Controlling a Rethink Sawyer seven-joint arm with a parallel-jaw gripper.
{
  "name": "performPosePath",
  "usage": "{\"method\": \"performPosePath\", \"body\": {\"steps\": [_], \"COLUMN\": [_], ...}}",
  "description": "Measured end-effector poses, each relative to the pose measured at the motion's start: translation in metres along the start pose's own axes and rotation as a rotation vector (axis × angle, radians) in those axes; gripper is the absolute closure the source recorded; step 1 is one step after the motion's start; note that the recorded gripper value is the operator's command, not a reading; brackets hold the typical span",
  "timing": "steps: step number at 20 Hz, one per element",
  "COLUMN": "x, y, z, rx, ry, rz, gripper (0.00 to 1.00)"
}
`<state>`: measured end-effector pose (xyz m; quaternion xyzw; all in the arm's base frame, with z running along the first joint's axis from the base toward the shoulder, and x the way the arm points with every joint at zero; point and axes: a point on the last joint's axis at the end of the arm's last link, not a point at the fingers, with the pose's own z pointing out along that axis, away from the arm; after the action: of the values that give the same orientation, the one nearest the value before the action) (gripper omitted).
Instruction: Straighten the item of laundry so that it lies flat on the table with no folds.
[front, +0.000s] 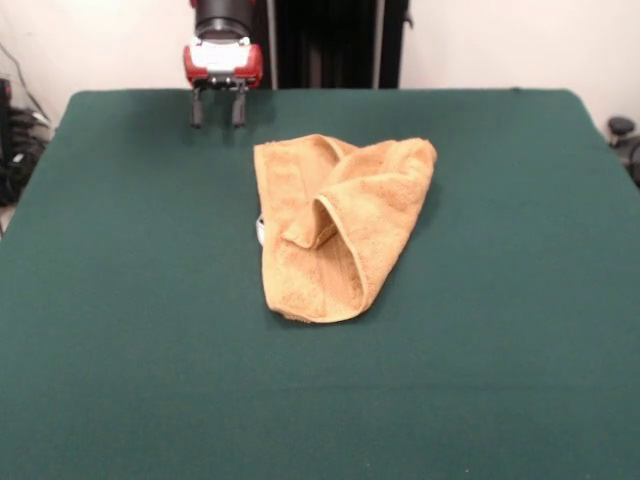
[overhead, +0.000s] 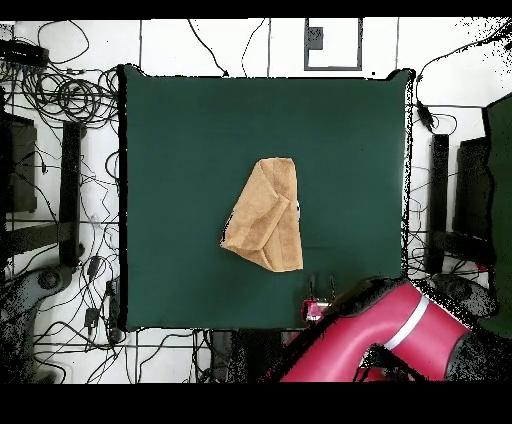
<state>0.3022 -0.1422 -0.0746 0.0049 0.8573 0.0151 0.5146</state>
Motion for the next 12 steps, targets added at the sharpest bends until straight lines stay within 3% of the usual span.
{"method": "performPosePath", "body": {"steps": [12], "x": [-0.038], "y": [0.011], "z": [-0.017], "rx": [0.008], "ry": [0.011], "rz": [-0.014], "gripper": [0.00]}}
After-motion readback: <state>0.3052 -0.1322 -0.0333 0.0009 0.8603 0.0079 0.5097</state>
